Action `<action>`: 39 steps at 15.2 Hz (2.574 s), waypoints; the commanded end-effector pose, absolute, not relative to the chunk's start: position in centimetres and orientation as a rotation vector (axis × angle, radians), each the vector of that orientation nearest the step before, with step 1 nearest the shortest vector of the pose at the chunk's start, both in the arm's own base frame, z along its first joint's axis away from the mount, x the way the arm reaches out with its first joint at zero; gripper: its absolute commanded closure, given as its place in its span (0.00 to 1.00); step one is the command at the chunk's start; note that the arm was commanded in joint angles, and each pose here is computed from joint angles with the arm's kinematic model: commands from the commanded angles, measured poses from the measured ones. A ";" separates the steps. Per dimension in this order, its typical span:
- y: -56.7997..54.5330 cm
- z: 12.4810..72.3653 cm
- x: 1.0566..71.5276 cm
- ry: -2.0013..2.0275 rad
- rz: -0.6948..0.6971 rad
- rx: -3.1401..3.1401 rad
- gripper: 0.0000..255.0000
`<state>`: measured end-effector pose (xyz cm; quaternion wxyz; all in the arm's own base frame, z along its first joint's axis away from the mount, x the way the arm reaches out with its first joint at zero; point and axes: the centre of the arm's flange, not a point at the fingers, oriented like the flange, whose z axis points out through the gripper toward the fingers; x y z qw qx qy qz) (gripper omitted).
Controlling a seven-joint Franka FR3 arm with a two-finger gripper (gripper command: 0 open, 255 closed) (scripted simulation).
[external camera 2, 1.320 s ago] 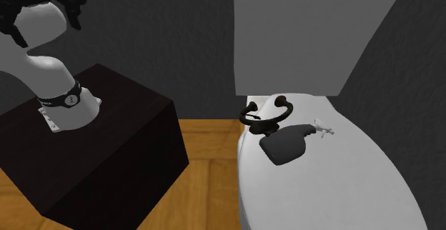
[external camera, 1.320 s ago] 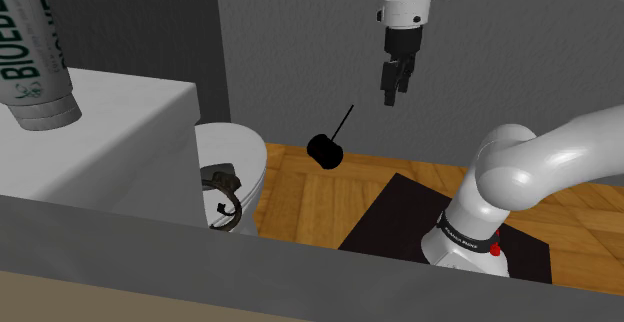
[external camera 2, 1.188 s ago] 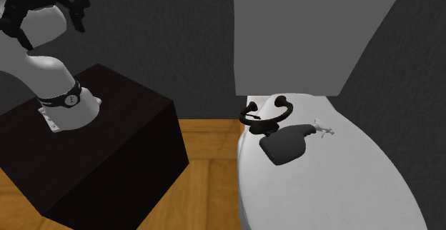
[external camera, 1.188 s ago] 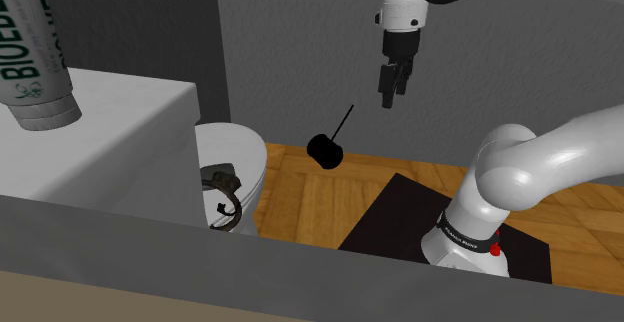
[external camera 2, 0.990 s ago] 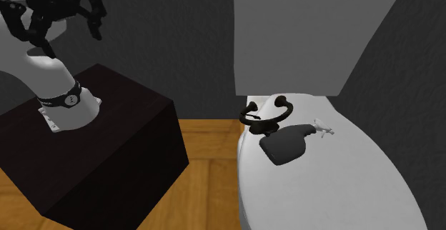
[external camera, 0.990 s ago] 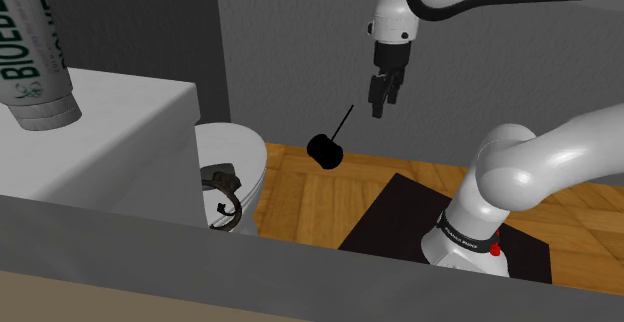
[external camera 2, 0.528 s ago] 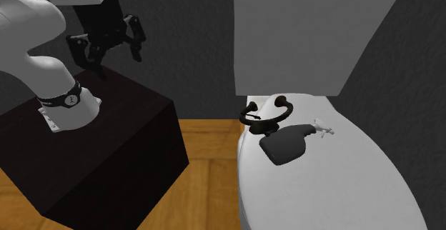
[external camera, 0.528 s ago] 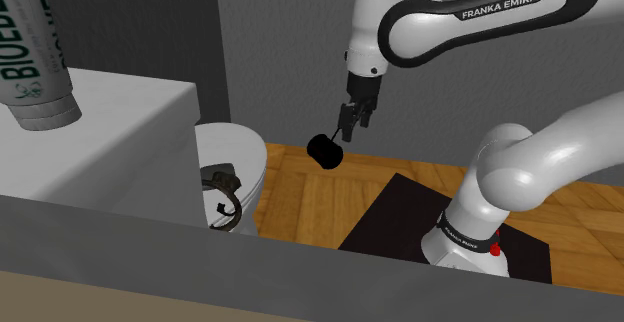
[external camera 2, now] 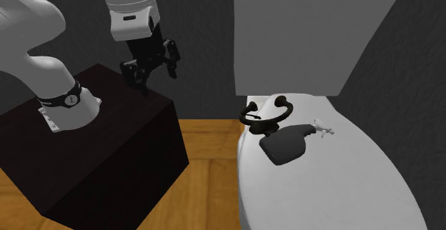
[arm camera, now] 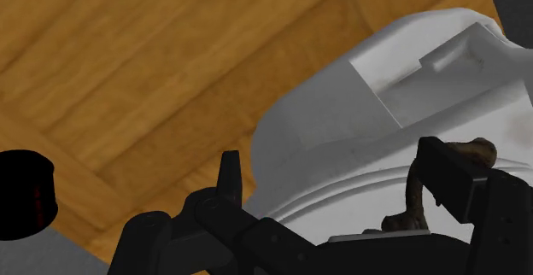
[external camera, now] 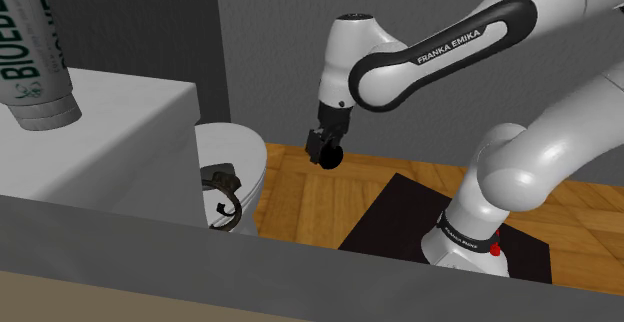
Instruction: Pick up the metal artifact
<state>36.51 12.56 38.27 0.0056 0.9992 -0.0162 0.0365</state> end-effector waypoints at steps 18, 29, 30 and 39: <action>25.7 24.3 49.6 -0.159 0.499 3.165 0.00; 27.7 18.5 52.0 -0.177 0.561 3.166 0.00; 27.7 18.5 52.0 -0.177 0.561 3.166 0.00; 27.7 18.4 52.1 -0.177 0.561 3.166 1.00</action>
